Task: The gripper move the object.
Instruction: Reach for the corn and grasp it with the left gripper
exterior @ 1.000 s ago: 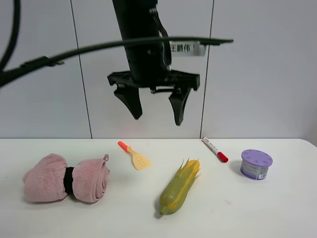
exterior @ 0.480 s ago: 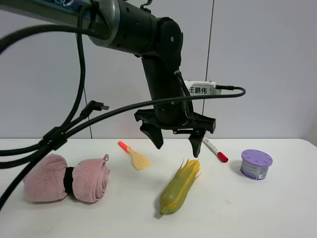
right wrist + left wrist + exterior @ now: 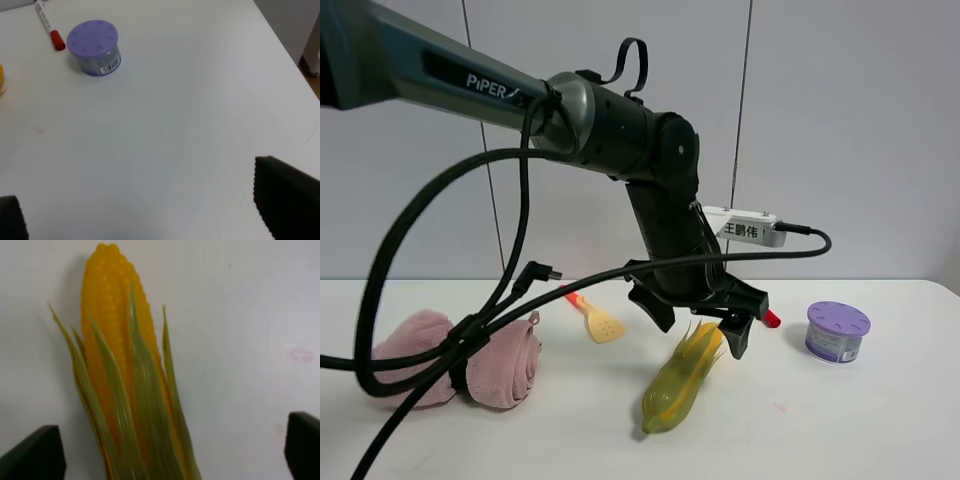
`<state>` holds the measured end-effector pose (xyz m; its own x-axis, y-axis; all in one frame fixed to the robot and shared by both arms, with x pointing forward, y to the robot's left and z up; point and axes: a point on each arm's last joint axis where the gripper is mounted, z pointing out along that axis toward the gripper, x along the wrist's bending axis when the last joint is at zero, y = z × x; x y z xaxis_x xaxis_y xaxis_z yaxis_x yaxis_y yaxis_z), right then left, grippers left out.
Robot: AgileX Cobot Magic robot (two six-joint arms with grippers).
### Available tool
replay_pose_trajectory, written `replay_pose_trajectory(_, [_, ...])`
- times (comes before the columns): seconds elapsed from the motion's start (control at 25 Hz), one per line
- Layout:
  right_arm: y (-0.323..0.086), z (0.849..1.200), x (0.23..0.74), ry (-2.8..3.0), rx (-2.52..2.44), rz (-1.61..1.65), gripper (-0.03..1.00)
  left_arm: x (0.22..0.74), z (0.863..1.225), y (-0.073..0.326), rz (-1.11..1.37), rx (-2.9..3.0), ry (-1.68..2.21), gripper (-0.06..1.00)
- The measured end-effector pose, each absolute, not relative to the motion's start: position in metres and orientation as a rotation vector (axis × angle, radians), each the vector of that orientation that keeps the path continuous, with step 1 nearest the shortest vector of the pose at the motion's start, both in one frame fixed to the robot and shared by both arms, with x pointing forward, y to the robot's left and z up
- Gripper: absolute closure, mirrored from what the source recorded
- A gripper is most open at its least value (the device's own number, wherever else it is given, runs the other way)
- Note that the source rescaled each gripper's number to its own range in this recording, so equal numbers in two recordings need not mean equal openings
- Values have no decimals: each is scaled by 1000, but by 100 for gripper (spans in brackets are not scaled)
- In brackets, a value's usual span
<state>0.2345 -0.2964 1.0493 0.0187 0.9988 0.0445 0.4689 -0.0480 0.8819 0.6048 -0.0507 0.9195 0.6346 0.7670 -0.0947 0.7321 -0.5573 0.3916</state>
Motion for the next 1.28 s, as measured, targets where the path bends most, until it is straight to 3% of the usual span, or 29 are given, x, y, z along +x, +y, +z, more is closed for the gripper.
replay_pose_trajectory(0.36, [-296,1049,235,1531,1602,967,-3,615,893,-44,138,2484,1212,-6])
replay_pose_trajectory(1.28, [-296,1049,235,1531,1602,967,-3,622,874,-38,140,2486,1240,-5])
